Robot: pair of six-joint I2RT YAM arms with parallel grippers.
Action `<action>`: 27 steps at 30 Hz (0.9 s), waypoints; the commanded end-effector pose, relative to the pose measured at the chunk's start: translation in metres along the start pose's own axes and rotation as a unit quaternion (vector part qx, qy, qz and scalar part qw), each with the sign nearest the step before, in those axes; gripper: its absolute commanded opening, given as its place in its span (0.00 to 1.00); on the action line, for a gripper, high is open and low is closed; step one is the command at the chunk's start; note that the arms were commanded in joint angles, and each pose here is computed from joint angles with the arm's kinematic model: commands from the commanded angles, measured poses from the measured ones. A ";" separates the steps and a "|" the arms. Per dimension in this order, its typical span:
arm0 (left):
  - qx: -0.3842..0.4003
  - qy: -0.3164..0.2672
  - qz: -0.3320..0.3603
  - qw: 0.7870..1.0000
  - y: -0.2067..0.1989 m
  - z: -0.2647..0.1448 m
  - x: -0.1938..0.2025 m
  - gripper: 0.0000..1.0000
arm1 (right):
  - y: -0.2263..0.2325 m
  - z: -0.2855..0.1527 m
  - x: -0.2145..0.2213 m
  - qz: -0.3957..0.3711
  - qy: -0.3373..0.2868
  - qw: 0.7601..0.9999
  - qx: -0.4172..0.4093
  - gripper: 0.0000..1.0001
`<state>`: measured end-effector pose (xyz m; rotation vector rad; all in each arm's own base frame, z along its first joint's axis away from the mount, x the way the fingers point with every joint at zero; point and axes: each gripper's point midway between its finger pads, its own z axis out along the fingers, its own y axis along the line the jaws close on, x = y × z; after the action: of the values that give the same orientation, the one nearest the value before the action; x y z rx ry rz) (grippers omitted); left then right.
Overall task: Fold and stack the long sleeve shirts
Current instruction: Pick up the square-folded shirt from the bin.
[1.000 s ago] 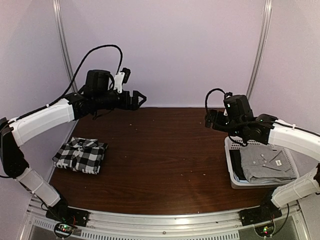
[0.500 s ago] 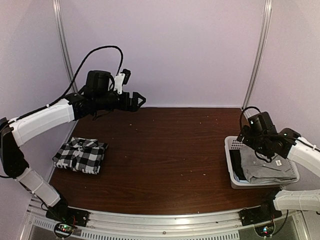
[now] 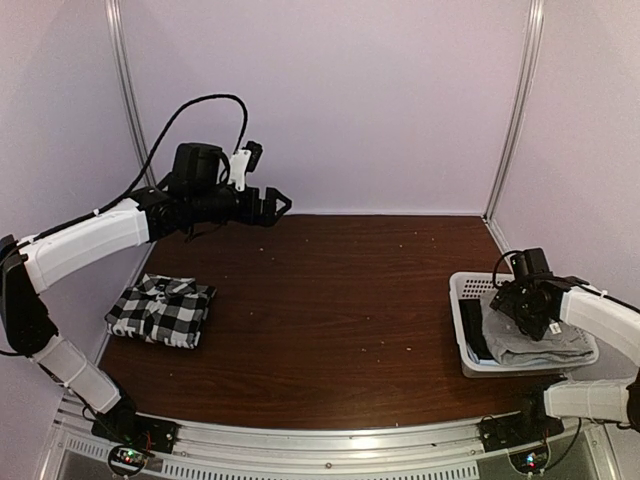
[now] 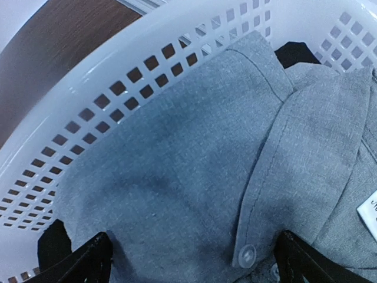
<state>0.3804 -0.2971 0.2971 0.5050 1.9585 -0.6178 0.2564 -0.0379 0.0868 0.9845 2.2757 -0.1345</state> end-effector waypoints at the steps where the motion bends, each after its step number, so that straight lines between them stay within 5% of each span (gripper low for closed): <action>1: -0.002 -0.006 0.010 1.000 0.001 -0.004 -0.003 0.98 | 0.014 0.019 0.014 0.017 0.034 0.998 -0.046 0.95; 5: -0.005 -0.004 0.011 1.000 0.002 -0.004 -0.001 0.98 | 0.016 0.015 0.006 0.019 0.021 0.998 -0.050 0.71; 9: -0.008 -0.003 0.011 1.000 0.004 -0.003 -0.001 0.98 | 0.017 0.002 -0.011 0.021 -0.010 0.998 -0.058 0.19; 11: -0.007 -0.001 0.011 1.000 0.004 -0.002 0.000 0.98 | 0.017 -0.005 -0.019 0.024 -0.025 0.998 -0.060 0.02; 21: -0.011 0.002 0.011 1.000 0.006 0.000 0.002 0.98 | 0.041 -0.066 -0.077 0.019 -0.105 0.986 -0.130 0.00; 27: -0.010 0.000 0.011 1.000 0.005 -0.001 0.001 0.98 | 0.080 -0.130 -0.121 0.012 -0.165 0.955 -0.245 0.00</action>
<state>0.3798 -0.2947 0.2926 0.5131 1.9750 -0.5990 0.2938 -0.0277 0.2109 0.8047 1.9894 0.1308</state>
